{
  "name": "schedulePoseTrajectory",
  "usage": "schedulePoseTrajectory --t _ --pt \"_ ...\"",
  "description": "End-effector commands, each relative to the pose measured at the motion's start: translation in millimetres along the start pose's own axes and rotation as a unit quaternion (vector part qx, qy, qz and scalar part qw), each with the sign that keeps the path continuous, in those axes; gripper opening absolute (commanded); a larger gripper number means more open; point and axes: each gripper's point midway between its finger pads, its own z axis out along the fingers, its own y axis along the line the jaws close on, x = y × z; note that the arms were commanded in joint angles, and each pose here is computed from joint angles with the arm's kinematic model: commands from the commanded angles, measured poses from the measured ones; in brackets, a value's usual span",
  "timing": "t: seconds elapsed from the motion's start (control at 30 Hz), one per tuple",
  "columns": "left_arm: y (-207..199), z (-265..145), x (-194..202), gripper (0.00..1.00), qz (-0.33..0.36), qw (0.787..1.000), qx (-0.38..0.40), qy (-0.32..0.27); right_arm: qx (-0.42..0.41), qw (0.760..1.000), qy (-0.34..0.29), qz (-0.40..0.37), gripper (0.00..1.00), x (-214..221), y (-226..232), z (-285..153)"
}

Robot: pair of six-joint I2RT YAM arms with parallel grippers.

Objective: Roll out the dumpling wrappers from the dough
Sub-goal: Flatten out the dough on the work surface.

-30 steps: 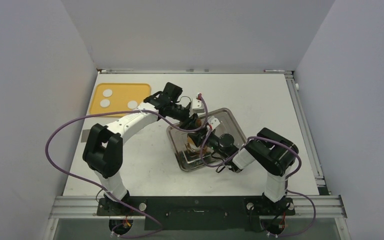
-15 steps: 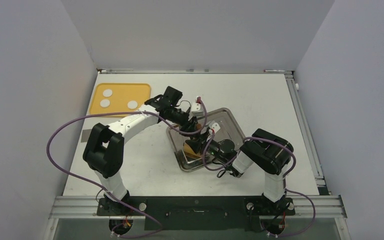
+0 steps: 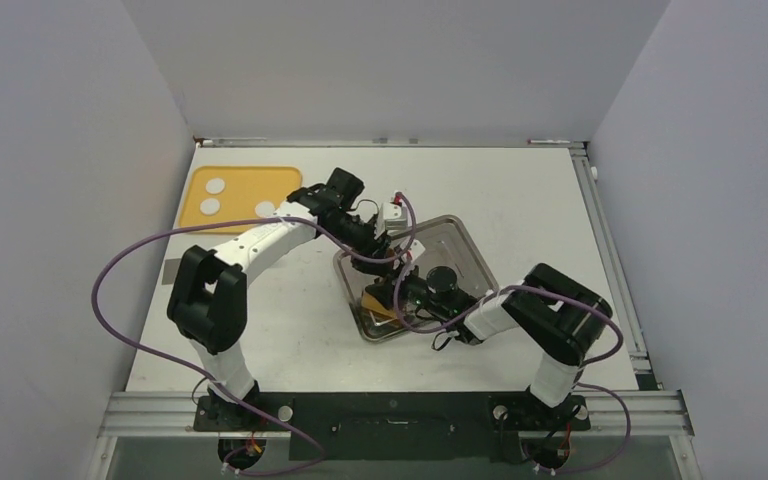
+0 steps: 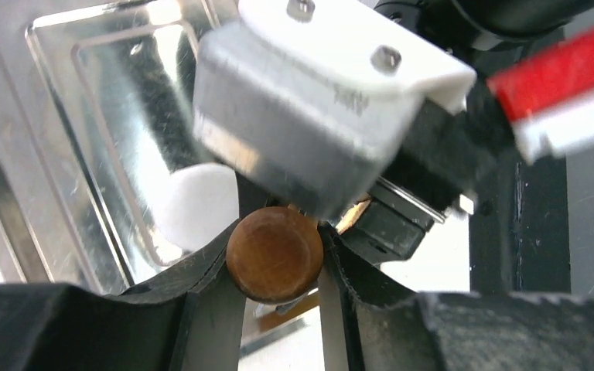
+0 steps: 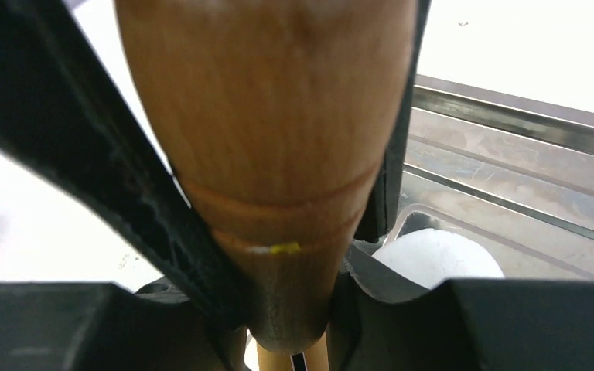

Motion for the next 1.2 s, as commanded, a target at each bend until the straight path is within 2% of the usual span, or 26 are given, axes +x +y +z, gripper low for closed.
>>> schedulePoseTrajectory --t 0.0,0.13,0.27,0.5,0.77,0.97,1.17 --pt "-23 -38 -11 0.0 -0.004 0.999 -0.029 0.045 0.068 0.994 0.083 -0.028 0.08 -6 -33 -5" --pt "-9 -49 -50 0.0 0.025 0.998 -0.064 0.013 0.068 0.996 0.008 -0.064 0.08 -82 -43 11" --pt "12 -43 -61 0.0 0.024 0.996 -0.082 0.002 0.09 0.993 -0.009 -0.072 0.08 -96 -67 12" --pt "29 -11 -27 0.0 0.019 0.997 -0.069 0.024 0.103 0.994 0.022 -0.042 0.08 -26 -88 -2" --pt "25 5 39 0.0 -0.005 0.995 -0.053 0.088 0.118 0.986 0.108 0.039 0.08 82 -79 -32" --pt "12 10 68 0.0 -0.033 0.993 -0.038 0.105 0.137 0.978 0.126 0.089 0.08 114 -75 -53" --pt "6 14 86 0.0 -0.052 0.992 -0.032 0.108 0.146 0.974 0.142 0.102 0.08 132 -72 -67"
